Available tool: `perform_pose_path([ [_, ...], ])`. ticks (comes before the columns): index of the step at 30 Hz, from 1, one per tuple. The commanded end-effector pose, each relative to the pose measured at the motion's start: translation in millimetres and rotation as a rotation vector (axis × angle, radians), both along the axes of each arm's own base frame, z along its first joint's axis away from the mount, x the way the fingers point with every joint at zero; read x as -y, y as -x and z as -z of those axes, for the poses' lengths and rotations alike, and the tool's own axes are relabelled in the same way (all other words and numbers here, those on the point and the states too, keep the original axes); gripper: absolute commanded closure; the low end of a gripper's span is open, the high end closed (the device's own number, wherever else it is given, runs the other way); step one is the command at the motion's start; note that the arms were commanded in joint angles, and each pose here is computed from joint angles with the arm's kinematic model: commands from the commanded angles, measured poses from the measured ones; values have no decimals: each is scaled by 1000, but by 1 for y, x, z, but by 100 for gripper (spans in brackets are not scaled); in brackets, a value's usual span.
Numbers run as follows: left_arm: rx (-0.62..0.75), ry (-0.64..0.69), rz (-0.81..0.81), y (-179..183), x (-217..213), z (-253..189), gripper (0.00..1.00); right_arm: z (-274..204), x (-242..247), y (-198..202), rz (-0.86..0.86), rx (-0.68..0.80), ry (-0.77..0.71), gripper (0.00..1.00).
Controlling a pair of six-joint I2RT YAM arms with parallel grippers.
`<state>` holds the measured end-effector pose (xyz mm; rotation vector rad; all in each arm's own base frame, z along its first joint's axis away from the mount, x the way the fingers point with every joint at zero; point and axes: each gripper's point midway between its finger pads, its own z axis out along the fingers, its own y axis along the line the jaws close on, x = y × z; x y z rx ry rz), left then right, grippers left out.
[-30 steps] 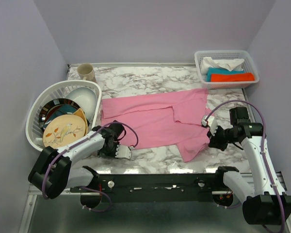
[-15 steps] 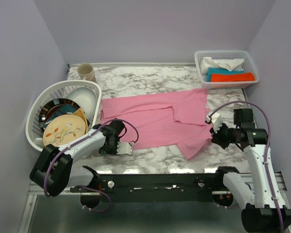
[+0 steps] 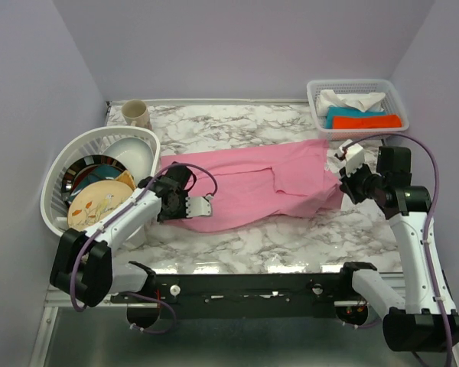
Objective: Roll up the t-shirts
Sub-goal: Fold the T-shirt at the center of the board.
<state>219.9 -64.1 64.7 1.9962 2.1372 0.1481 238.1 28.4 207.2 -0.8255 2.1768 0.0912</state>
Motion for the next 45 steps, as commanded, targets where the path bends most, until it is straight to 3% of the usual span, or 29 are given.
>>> perform_pose_path([
  [1, 42, 13, -43, -24, -7, -11, 100, -20, 8, -31, 58, 67, 6, 99],
  [25, 234, -44, -219, -102, -25, -43, 100, -24, 19, -159, 69, 111, 44, 99],
  [34, 211, -88, -259, -115, -27, -36, 100, -11, 13, -206, -2, 78, 58, 99],
  [45, 184, -114, -261, -126, -26, -28, 100, 30, 7, -213, -41, -39, 77, 99],
])
